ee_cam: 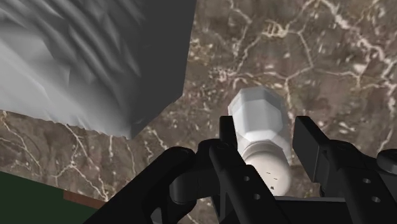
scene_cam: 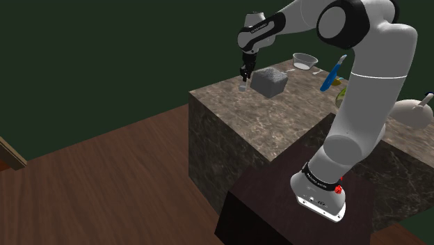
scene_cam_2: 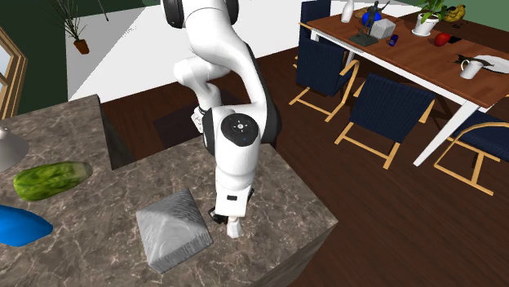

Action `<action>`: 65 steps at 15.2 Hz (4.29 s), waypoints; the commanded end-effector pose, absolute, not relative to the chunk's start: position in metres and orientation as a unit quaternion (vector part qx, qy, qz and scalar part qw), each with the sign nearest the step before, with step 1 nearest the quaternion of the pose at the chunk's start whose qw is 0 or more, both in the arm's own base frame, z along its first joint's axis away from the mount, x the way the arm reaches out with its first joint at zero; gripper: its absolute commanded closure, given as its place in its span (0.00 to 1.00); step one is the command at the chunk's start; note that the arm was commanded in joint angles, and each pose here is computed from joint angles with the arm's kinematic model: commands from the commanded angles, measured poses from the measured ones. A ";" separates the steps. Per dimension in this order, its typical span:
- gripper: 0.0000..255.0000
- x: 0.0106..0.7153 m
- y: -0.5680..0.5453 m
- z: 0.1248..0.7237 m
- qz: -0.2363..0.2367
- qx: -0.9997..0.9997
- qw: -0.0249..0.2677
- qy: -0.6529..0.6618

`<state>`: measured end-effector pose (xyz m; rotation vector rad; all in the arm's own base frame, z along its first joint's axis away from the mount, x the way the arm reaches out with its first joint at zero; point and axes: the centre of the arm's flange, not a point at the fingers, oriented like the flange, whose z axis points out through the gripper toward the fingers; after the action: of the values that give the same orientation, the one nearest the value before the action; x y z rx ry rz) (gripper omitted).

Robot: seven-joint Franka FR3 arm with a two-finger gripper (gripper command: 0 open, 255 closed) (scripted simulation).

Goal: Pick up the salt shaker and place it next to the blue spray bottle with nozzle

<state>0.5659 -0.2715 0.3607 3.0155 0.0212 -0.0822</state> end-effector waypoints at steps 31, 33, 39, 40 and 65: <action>1.00 0.566 -0.271 0.482 -0.028 0.998 0.062 0.007; 1.00 0.566 -0.271 0.492 -0.028 0.998 0.062 0.007; 1.00 0.566 -0.271 0.524 -0.028 0.998 0.062 0.007; 1.00 0.566 -0.271 0.529 -0.028 0.998 0.062 0.007; 1.00 0.566 -0.271 0.661 -0.028 0.998 0.062 0.007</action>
<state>0.5657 -0.2721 0.6556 3.0157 0.0217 -0.0827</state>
